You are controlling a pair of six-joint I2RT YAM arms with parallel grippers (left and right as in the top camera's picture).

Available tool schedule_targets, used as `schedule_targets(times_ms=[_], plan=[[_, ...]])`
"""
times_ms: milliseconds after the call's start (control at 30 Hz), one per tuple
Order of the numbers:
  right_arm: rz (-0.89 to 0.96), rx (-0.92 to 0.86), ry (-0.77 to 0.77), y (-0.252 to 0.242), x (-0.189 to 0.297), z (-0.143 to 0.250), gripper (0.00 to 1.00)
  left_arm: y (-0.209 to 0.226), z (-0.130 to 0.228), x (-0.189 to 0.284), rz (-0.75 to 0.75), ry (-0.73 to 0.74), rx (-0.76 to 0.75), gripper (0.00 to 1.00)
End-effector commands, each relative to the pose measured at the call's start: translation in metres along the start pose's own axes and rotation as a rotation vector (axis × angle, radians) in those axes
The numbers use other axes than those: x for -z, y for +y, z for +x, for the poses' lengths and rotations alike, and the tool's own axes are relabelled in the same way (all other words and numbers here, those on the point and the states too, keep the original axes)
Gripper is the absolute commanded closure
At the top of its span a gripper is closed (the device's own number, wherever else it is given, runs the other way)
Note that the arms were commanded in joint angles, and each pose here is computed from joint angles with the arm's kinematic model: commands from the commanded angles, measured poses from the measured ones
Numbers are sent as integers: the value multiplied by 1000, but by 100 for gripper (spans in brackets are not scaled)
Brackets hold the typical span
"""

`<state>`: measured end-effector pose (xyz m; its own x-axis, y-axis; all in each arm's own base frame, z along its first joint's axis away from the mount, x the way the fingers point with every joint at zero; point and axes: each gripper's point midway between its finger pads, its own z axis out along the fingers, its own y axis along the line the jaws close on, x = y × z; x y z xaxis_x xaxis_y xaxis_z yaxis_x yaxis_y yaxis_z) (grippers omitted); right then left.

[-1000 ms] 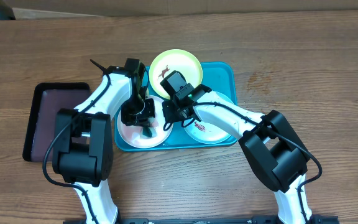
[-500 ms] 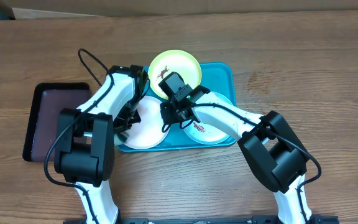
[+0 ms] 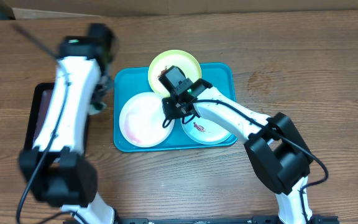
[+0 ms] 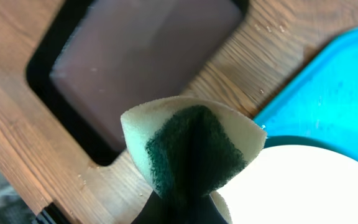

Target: Clean dirty plates on tray and stack at the side

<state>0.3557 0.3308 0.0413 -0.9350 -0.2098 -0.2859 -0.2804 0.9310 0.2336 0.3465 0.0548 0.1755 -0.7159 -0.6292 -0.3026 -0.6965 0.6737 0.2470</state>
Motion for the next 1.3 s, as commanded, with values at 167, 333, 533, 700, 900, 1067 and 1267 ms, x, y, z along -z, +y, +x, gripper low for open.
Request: schedule_targets(times_ms=[167,333,533,700,900,1067,1267], plan=[[255,110,-328,4,107,-70,96,74,-19,-12,26,127,198,96],[491,201,-452,0,149,-85,96,88,-21,-23,63,189,278,96],[702,327,-575,15,182,-89,96,98,-24,-27,55,194,294,96],[835,423,-680,36,208,-94,96,98,-23,-30,50,198,293,96],[973,495,-750,55,234,-92,96,96,-15,-42,39,221,286,96],[1044,538,-759,61,246,-94,96,95,-14,-46,41,224,286,96],[1083,582,-736,60,249,-95,96,95,-13,-46,41,224,286,96]])
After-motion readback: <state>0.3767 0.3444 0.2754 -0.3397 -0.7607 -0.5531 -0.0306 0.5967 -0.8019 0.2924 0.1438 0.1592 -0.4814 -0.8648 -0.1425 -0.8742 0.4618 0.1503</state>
